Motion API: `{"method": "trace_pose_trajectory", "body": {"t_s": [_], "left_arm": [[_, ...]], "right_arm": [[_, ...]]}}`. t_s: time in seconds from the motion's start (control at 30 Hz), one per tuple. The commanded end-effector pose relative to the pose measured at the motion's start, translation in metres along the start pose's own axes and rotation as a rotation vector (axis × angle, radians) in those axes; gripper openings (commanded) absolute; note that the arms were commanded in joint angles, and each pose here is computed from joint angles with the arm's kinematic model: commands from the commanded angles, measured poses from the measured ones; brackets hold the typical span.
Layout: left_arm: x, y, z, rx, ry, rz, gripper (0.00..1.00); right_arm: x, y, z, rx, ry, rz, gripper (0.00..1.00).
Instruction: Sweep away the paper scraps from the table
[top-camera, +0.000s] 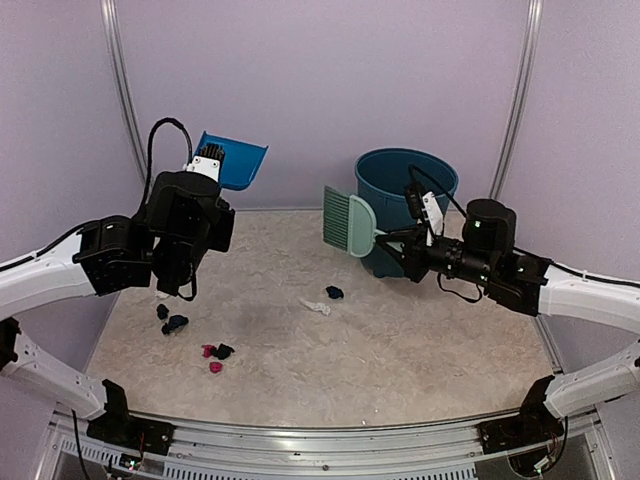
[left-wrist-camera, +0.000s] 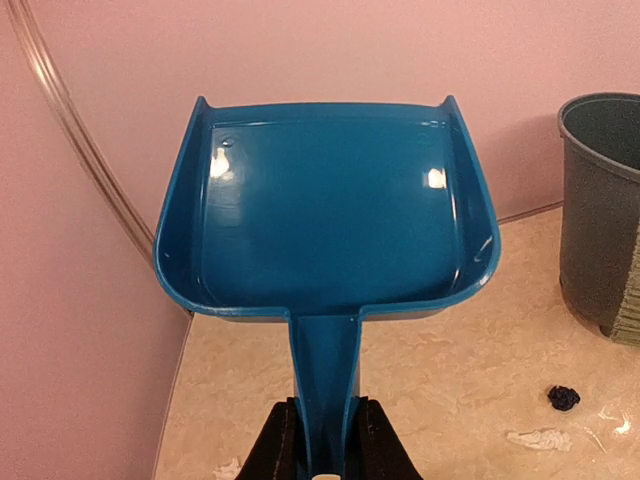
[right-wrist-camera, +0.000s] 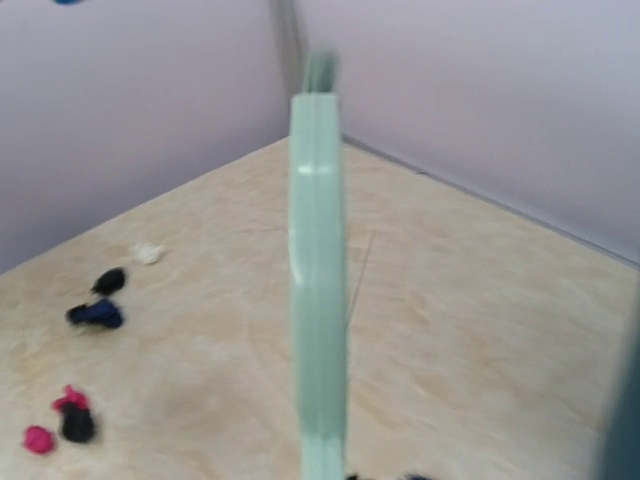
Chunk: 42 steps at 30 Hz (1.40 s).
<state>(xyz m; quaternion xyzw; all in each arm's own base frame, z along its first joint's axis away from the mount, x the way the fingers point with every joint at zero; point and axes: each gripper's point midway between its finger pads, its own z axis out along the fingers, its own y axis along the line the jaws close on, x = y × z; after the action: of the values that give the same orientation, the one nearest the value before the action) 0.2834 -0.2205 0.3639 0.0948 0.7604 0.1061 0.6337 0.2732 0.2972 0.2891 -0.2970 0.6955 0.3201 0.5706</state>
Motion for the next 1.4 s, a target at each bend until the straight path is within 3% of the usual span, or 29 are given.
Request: {"method": "trace_pose_trajectory", "body": {"t_s": [0.0,0.17,0.3,0.4,0.5,0.7,0.97,1.17,1.37], "left_arm": [[0.05,0.031,-0.003,-0.039,0.112,-0.167,0.0],[0.1,0.061,0.013,-0.074,0.228,-0.252,0.0],[0.141,0.073,0.034,-0.096,0.293,-0.274,0.0],[0.163,0.079,0.056,-0.101,0.328,-0.374,0.0],[0.199,0.089,0.079,-0.103,0.388,-0.487,0.0],[0.25,0.121,0.092,-0.266,0.459,-0.639,0.0],[0.306,0.13,0.098,-0.318,0.602,-0.735,0.0],[0.339,0.123,0.095,-0.319,0.712,-0.802,0.0],[0.357,0.089,0.079,-0.236,0.82,-0.883,0.0]], "right_arm": [[-0.014,0.041,0.034,-0.137,-0.025,-0.12,0.0],[0.004,0.051,0.069,-0.125,0.037,-0.146,0.0],[0.008,0.059,0.075,-0.137,0.048,-0.138,0.0],[0.012,0.059,0.072,-0.123,0.06,-0.12,0.0],[0.021,0.052,0.063,-0.09,0.07,-0.091,0.0],[0.051,0.033,0.036,0.011,0.115,-0.028,0.0],[0.055,-0.006,-0.019,0.226,0.072,-0.01,0.0],[0.046,-0.017,-0.046,0.293,0.013,-0.012,0.0],[0.046,-0.029,-0.06,0.358,0.001,-0.017,0.0]]}}
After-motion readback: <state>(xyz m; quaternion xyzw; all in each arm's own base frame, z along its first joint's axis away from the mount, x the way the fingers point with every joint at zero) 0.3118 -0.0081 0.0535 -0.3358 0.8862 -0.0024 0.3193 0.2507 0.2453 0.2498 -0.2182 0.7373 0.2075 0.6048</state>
